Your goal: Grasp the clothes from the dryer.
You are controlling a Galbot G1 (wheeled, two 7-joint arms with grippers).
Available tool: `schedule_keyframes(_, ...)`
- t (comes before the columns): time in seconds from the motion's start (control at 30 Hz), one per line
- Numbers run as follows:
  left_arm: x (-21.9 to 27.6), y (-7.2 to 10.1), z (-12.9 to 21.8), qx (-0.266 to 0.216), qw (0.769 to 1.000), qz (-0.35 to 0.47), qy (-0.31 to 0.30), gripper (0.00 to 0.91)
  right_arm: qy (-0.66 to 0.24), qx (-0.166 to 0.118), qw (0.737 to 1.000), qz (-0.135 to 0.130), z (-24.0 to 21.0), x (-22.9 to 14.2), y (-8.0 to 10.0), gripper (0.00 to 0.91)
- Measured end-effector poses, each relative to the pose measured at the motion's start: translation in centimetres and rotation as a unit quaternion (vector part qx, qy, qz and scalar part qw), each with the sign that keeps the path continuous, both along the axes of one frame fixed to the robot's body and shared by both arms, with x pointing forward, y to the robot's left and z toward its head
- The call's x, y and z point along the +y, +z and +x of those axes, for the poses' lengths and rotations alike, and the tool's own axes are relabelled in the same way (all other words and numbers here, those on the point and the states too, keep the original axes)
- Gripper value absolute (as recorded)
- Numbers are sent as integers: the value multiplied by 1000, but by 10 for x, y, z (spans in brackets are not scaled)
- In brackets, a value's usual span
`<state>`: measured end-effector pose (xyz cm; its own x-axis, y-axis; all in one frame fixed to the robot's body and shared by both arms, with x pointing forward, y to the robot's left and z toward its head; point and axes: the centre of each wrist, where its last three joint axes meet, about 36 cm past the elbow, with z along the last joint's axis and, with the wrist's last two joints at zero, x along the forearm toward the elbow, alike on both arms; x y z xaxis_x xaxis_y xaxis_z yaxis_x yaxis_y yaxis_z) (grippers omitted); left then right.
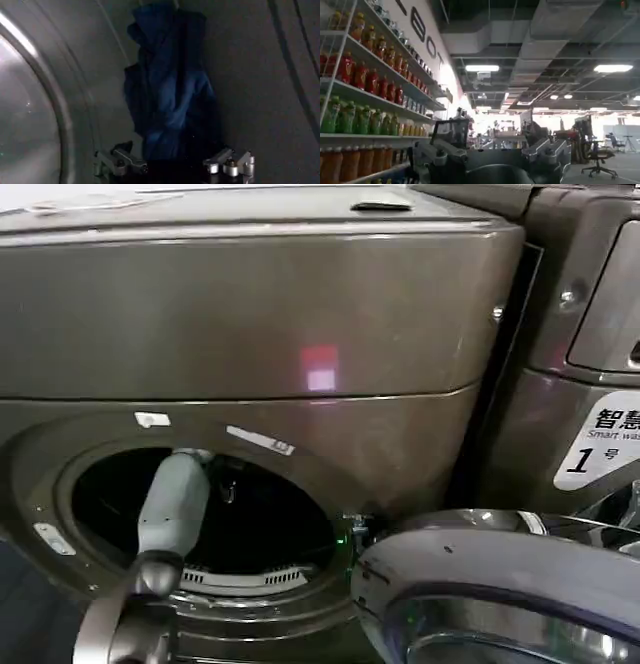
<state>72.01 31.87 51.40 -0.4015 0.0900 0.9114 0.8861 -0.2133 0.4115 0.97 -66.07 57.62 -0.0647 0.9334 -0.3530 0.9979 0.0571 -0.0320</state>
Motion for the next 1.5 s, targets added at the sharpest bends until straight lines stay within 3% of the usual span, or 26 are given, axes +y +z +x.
schedule_keyframes(1.07, 14, -66, 13, 47, 991, -119, 28, 907, 2, 8, 1000, 8, 7, 6, -11, 907)
schedule_keyframes(1.1, 15, -67, 12, 48, 991, -122, 29, 557, 2, 8, 1000, 7, 6, 6, -11, 907)
schedule_keyframes(1.13, 16, -68, 12, 49, 991, -123, 30, 137, 2, 8, 1000, 7, 6, 6, -11, 907)
schedule_keyframes(1.17, 16, -69, 11, 50, 990, -125, 30, 46, 2, 8, 1000, 6, 6, 7, -10, 907)
schedule_keyframes(1.2, 17, -70, 11, 52, 990, -127, 30, 0, 2, 8, 1000, 6, 6, 7, -10, 907)
schedule_keyframes(1.5, 22, -74, 7, 57, 989, -135, 31, 0, 3, 8, 1000, 7, 7, 7, -11, 907)
